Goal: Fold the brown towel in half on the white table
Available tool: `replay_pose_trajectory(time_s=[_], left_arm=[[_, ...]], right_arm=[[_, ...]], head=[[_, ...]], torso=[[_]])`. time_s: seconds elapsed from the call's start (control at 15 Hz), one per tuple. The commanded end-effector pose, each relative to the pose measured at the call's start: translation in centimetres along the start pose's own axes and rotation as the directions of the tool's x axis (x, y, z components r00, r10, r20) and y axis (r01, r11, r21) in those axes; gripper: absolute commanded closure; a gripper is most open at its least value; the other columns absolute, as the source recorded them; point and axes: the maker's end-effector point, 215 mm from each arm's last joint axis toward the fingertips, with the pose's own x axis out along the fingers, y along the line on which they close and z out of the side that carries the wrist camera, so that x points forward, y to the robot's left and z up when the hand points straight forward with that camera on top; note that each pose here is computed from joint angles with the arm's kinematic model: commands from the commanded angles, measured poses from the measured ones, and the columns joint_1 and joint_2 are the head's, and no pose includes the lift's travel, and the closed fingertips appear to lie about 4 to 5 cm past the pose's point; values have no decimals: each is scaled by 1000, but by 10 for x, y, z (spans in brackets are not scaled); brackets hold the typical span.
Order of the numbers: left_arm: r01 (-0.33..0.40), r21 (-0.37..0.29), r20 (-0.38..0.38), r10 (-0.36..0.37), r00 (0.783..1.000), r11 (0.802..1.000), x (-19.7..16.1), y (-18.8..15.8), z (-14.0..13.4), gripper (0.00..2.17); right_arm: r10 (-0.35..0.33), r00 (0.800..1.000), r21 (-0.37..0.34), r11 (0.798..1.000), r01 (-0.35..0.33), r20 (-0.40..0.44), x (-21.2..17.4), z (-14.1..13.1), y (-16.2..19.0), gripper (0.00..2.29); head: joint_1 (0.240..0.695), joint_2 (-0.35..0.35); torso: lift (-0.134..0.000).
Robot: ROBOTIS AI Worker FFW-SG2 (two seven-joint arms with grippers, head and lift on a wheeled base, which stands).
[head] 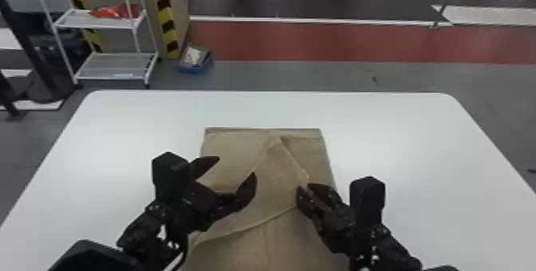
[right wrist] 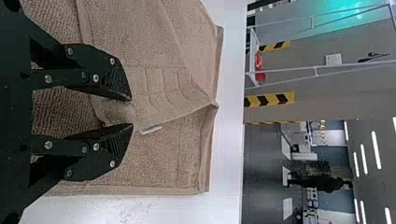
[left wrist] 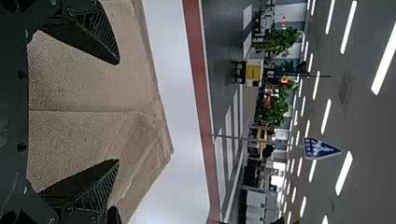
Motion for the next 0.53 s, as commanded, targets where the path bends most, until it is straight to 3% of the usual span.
replay_pose_trajectory(time_s=[0.0, 0.07, 0.13, 0.2, 0.27, 0.47], left_arm=[[-3, -1, -4, 3, 1000, 1000, 0, 2, 0, 147], [-2, -2, -7, 2, 1000, 1000, 0, 1, -1, 147], [0, -1, -6, 0, 1000, 1000, 0, 0, -1, 147], [1, 1, -6, -1, 1000, 1000, 1, 0, -1, 147], [-2, 2, -5, 2, 1000, 1000, 2, 1, 0, 147], [-8, 11, -8, 8, 1000, 1000, 5, 6, 0, 147]], right_arm=[[-1, 1000, 1, 1000, 1, -11, 1, -2, 1, 822], [-2, 1000, 2, 1000, 2, -11, 0, -1, 0, 826], [-4, 1000, 1, 1000, 4, -9, -2, 0, 0, 994], [-6, 1000, 3, 1000, 6, -9, -4, -1, -1, 1352], [-5, 1000, 1, 1000, 5, 6, -6, 5, 0, 1453], [-18, 996, 0, 1000, 18, 90, -19, 37, -6, 1480]], head=[[695, -46], [695, -43], [695, -42], [695, -42], [695, -43], [695, -46]], torso=[[-123], [-123], [-123], [-123], [-123], [-123]])
